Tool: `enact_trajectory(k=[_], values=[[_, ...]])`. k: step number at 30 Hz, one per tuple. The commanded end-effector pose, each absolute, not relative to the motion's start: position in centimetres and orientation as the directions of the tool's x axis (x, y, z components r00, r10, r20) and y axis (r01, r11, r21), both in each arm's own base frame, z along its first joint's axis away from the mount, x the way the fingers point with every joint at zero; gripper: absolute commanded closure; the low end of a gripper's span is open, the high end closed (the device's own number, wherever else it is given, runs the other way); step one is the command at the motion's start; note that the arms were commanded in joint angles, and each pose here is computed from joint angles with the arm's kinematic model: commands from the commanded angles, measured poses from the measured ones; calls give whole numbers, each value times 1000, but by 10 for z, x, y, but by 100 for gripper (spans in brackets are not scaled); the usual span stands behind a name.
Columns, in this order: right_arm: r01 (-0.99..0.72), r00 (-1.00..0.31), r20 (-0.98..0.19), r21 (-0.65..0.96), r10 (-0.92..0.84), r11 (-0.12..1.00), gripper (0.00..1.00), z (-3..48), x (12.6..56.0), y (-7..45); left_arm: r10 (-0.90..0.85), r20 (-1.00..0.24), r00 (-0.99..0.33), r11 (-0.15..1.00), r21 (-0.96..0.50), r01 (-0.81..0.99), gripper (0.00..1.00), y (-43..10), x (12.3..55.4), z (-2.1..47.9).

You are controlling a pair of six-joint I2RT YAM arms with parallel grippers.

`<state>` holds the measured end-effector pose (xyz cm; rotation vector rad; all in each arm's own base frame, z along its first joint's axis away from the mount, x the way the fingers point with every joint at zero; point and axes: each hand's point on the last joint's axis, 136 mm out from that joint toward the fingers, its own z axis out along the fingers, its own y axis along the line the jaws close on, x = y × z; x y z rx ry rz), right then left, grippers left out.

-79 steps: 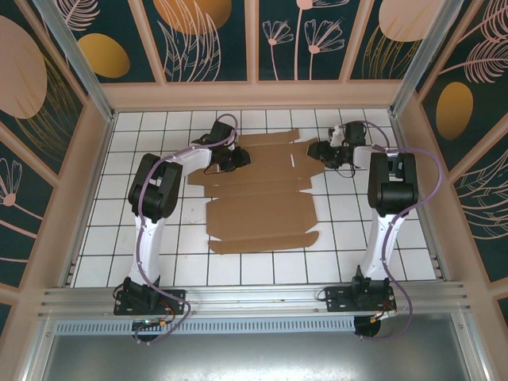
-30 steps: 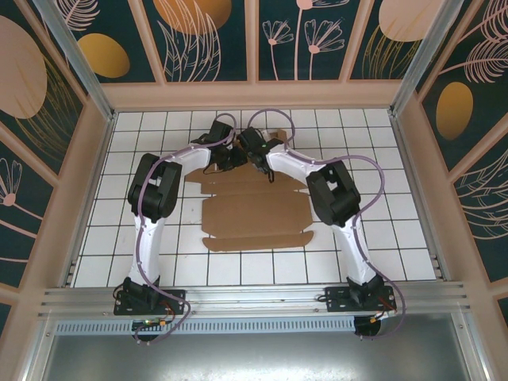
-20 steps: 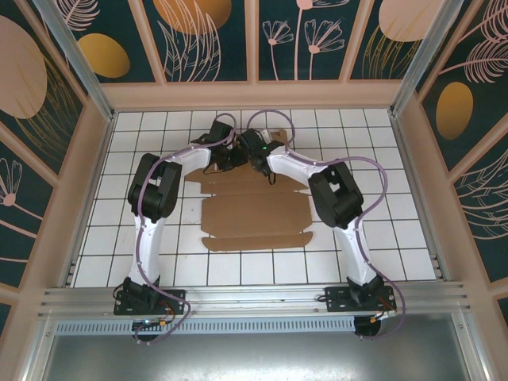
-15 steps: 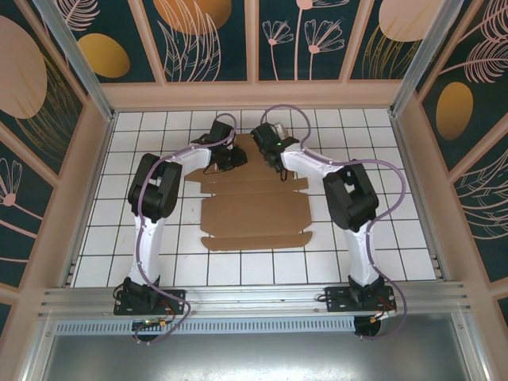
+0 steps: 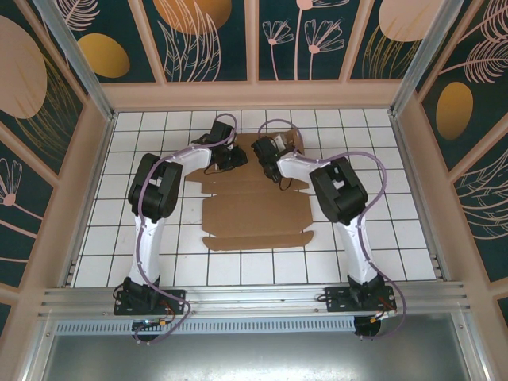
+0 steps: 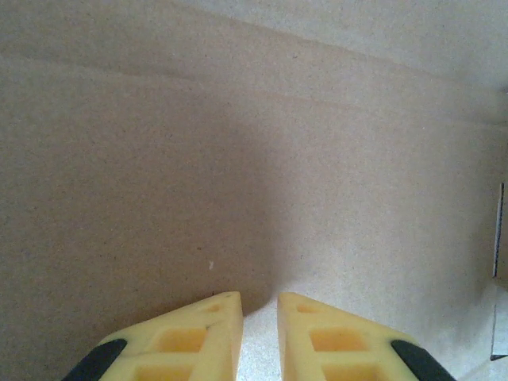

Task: Fold the paper box

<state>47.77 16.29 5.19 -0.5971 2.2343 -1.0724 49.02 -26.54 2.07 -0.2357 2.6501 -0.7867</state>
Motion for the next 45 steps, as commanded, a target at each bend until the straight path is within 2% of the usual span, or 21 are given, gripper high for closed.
enact_trajectory(k=[1,3,6,9,11,15,19,23,32,39,45], values=[[-106,-702,-341,-818,-626,565,85,66,483,171,-276,-209,-938,868,-474,-150,79,-244,472,-21],[-90,-694,-432,-741,-575,666,70,83,482,176,-274,-208,-939,868,-474,-149,79,-244,471,-22],[-65,-685,-601,-513,-412,856,46,114,477,175,-275,-207,-939,868,-474,-149,79,-244,471,-22],[-59,-677,-709,-215,-197,975,39,142,463,170,-275,-210,-938,863,-484,-145,79,-246,471,-19],[-86,-679,-731,-3,-61,996,33,150,446,168,-275,-212,-938,863,-484,-144,79,-245,471,-18],[-92,-754,-639,335,155,938,32,136,417,154,-275,-208,-939,861,-488,-144,79,-246,470,-19],[-57,-815,-534,461,225,886,31,100,396,145,-275,-205,-939,861,-488,-146,79,-246,469,-21],[-11,-872,-422,525,249,851,31,64,392,145,-275,-199,-941,858,-492,-147,79,-247,468,-23],[4,-904,-353,560,243,828,32,32,397,148,-276,-190,-942,857,-493,-151,79,-247,467,-26],[-46,-912,-332,668,242,743,38,46,398,167,-278,-187,-942,856,-494,-154,79,-247,467,-28],[-79,-907,-346,696,238,713,42,68,398,173,-283,-188,-941,857,-489,-160,79,-244,468,-27]])
